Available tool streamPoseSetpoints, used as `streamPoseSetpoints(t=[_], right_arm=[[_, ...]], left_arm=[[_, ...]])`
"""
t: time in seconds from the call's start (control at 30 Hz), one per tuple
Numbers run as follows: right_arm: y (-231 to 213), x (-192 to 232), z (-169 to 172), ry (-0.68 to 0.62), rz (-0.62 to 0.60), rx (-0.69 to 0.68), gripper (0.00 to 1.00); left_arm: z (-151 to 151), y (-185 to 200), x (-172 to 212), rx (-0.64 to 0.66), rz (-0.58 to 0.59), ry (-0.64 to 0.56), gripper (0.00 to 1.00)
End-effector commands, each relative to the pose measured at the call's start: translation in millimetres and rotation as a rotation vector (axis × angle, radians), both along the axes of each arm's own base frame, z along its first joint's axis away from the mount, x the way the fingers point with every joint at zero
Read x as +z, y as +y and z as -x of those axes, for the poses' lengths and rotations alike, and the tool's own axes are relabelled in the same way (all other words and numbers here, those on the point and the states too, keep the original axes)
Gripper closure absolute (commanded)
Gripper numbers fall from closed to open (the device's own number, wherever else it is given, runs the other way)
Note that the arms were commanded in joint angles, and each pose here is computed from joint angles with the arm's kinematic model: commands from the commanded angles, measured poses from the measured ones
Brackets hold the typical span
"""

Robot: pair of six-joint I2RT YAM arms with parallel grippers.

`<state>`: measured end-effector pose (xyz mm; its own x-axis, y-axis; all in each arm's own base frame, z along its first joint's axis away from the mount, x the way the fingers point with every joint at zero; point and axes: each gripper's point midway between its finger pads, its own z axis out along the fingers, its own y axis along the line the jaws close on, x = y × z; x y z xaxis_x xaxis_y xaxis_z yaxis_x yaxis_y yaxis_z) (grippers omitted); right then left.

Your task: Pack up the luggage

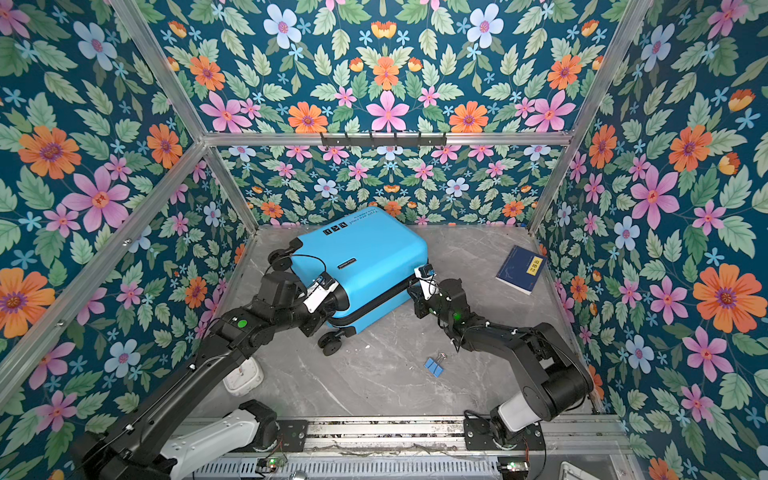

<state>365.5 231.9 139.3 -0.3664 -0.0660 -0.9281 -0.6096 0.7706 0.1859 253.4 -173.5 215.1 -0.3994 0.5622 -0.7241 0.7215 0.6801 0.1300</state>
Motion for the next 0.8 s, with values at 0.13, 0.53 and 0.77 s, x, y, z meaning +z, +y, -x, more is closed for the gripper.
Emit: streamPoseSetpoints(t=[0.13,0.53,0.77], right_arm=[[-12,-2,-9,0.011,0.023,-0.078,1.00],[-46,-16,-23,0.123,-0.010,-0.220,1.00],[-58,-18,-30,0.150,-0.010,-0.276,1.00]], left_arm=[[-14,-13,35,-0.014,0.095,-0.127,1.00],[-13,-11,33,-0.009,0.089,-0.124,1.00],[-12,-10,31,-0.010,0.087,-0.119,1.00]])
